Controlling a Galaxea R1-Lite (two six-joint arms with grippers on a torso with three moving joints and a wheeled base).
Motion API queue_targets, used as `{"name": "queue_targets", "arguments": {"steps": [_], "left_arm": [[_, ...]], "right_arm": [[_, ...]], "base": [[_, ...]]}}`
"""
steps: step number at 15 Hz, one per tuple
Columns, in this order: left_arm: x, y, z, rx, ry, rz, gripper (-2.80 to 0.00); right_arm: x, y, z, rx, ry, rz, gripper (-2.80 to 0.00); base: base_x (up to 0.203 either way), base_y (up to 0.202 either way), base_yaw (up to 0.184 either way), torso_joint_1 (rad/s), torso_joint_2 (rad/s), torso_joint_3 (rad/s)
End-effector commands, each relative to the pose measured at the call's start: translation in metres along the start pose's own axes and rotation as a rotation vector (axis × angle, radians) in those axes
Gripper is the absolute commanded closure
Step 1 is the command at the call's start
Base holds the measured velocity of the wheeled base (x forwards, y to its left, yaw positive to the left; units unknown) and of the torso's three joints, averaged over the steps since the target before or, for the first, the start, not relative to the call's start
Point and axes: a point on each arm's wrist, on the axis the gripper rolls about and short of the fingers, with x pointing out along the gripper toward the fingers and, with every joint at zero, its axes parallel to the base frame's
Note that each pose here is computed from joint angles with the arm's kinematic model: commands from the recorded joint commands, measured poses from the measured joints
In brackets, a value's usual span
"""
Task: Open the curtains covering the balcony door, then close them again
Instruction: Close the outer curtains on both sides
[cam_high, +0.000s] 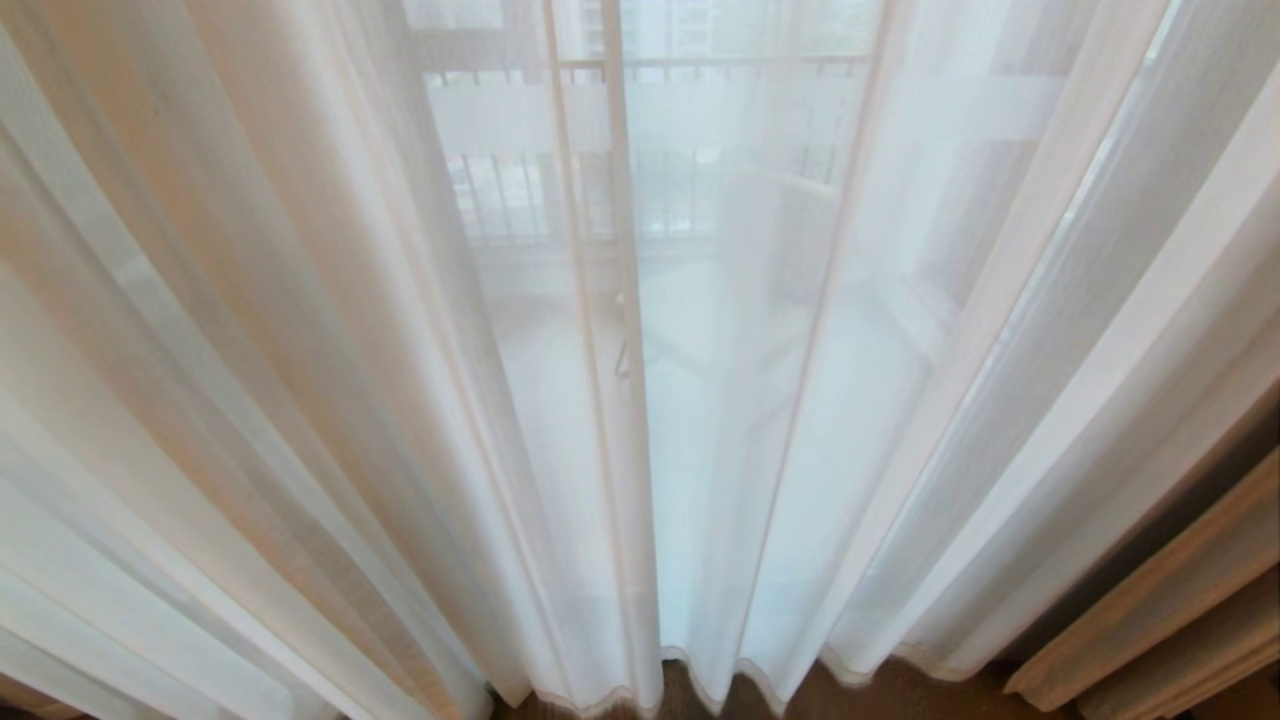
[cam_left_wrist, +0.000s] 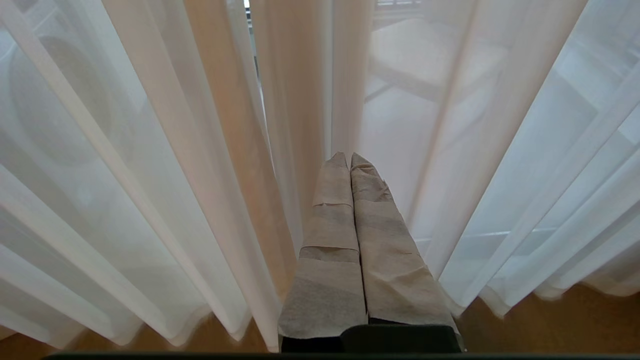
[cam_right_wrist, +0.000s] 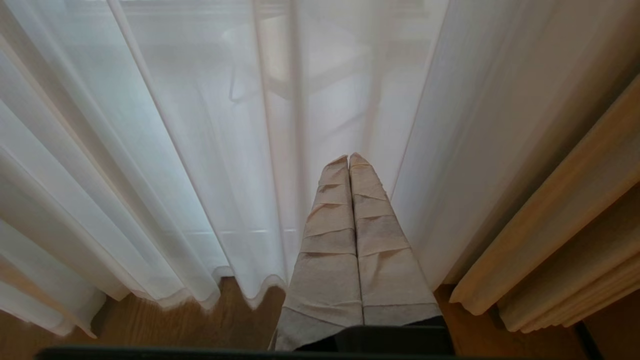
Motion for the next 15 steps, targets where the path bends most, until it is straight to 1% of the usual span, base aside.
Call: {"name": "queue_targets", "arguments": {"steps": [1,15], "left_arm": [[-0.0002,0.0,0.0,0.0,-0.003,0.0,0.0],[-0.0003,0.0,-0.0002,0.001,0.002,-0.001,0.0]], "right_arm": [[0.0001,0.0,0.0,0.0,0.001,0.001,0.0],[0.0001,0.0,0.0,0.0,0.001,0.001,0.0]], "base": [[0.0,0.0,0.0,0.0,0.0,0.0],[0.0,0.0,0.0,0.0,0.0,0.0]]}}
